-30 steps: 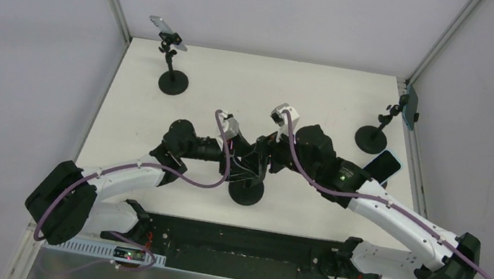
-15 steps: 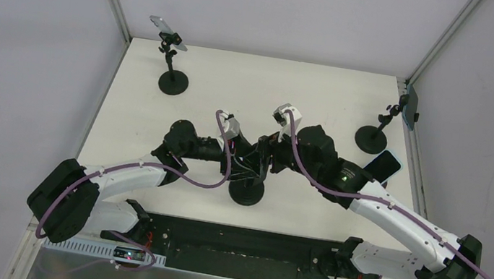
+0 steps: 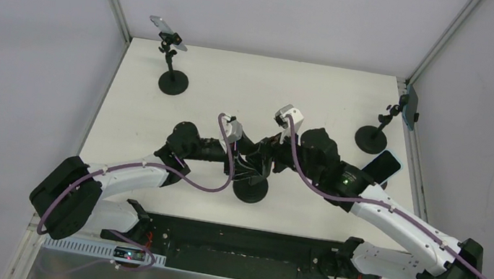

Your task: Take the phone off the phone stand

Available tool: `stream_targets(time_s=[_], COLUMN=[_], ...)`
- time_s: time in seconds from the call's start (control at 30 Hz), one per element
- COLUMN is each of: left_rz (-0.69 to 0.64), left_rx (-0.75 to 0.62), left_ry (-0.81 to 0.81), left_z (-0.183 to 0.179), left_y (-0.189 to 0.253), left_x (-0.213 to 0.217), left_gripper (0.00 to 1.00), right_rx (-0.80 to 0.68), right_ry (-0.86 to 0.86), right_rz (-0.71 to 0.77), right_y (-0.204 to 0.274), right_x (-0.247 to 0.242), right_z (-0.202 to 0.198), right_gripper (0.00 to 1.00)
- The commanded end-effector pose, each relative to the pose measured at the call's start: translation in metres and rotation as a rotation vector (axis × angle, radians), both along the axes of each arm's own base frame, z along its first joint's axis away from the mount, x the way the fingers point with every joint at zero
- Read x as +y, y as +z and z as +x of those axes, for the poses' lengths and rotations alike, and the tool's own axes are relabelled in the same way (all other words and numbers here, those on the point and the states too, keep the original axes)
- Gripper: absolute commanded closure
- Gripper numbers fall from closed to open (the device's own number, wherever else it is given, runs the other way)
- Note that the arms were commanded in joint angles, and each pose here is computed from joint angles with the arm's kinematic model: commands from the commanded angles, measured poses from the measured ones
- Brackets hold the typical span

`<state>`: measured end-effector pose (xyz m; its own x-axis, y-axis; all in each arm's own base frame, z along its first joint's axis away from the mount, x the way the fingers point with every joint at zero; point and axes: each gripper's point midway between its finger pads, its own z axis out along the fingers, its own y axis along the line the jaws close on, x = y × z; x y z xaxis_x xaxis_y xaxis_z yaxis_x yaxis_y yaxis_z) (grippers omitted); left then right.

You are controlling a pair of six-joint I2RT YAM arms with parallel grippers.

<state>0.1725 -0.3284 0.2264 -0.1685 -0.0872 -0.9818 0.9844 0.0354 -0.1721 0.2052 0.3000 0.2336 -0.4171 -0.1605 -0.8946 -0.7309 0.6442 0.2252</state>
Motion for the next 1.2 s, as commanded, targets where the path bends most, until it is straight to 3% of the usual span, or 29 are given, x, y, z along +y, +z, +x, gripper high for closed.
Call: stream_targets(time_s=[0.0, 0.43, 0.83, 1.17], left_rz=[-0.010, -0.013, -0.009, -0.010], left_rx=[0.016, 0.003, 0.002, 0.004], left_ry=[-0.219, -0.296, -0.334, -0.336], left_z=[-0.052, -0.073, -0.085, -0.086], left_y=[0.011, 0.013, 0.009, 0.010], left_x=[-0.008, 0.001, 0.005, 0.006], left_gripper=[1.00, 1.00, 1.00, 1.00], right_rx=[-0.144, -0.116, -0.018, -0.031], right_ry=[-0.229, -0.290, -0.086, 0.053], right_rz=[-0.256, -0.277, -0.005, -0.004], right_y=[-0.042, -0.048, 0.003, 0.001], right_x=[-0.060, -0.091, -0.059, -0.055], right_z=[0.066, 0.085, 0.050, 0.026], right_gripper=[1.00, 1.00, 1.00, 1.00])
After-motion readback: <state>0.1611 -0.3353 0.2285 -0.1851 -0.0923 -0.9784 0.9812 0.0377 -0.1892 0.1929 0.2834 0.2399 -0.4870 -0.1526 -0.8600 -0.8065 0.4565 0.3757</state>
